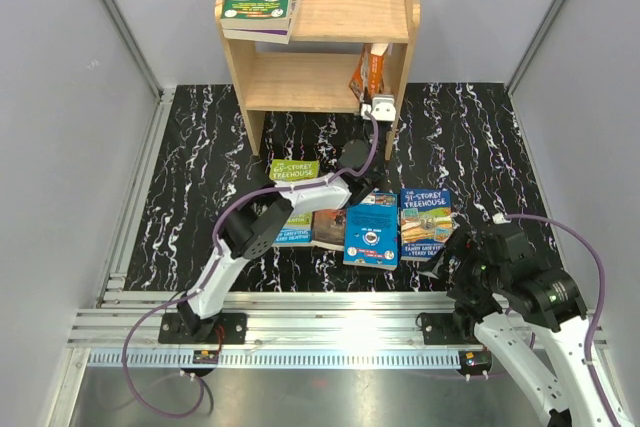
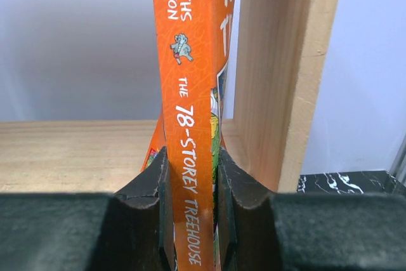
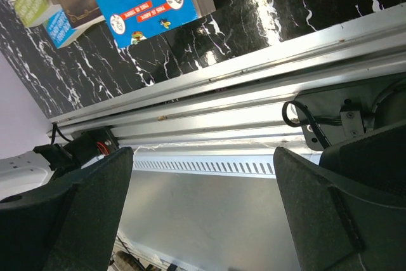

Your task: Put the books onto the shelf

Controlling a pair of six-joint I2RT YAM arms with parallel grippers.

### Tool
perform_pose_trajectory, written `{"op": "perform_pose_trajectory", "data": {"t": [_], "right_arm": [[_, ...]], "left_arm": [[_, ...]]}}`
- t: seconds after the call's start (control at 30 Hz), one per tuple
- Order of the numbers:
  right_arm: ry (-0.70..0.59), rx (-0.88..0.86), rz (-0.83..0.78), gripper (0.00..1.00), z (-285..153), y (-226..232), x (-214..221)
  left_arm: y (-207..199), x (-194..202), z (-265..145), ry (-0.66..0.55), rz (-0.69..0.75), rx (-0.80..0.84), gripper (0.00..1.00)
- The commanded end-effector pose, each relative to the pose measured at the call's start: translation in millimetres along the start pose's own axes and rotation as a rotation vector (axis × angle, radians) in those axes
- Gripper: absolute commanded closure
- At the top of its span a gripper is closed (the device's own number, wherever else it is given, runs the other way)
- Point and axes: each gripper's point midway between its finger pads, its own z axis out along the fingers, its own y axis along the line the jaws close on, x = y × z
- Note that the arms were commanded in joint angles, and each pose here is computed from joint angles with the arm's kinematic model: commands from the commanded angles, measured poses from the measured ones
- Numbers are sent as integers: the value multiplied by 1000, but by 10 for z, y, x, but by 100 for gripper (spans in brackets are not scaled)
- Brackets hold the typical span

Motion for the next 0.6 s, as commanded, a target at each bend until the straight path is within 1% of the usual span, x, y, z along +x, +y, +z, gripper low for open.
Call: {"op": "perform_pose_trajectory", "data": {"t": [0.0, 0.07, 0.1, 0.13, 0.2, 0.27, 0.3, 0.37, 0.4, 0.47, 0.5, 0.53, 0.57], "right_arm": [[43, 10, 17, 0, 48, -19, 69], [44, 13, 1, 0, 64, -19, 61], [42, 3, -3, 0, 75, 3, 50], [50, 10, -9, 0, 97, -4, 54], [49, 2, -15, 0, 124, 24, 36], [53, 6, -17, 0, 156, 25, 32], [52, 7, -22, 0, 178, 33, 18], [59, 8, -22, 0, 198, 41, 17], [60, 10, -28, 0, 207, 40, 15], [60, 10, -31, 0, 213, 46, 9], [59, 10, -30, 0, 214, 46, 6], [54, 6, -32, 0, 205, 54, -1], [54, 9, -30, 0, 211, 49, -2]], "left_arm": [[157, -199, 187, -101, -91, -46, 100], [157, -118, 206, -98, -95, -44, 100], [163, -142, 247, -107, -103, -50, 98], [165, -47, 275, -103, -93, -47, 96], [172, -11, 369, -101, -98, -53, 92], [150, 185, 427, -74, -85, -47, 89], [138, 163, 478, -84, -90, -45, 83], [134, 266, 482, -75, -75, -48, 72], [136, 294, 478, -72, -75, -47, 63], [148, 316, 463, -65, -74, -49, 52], [158, 315, 444, -65, -79, -52, 50], [168, 236, 434, -72, -91, -54, 45], [180, 292, 370, -60, -89, -50, 41]]}}
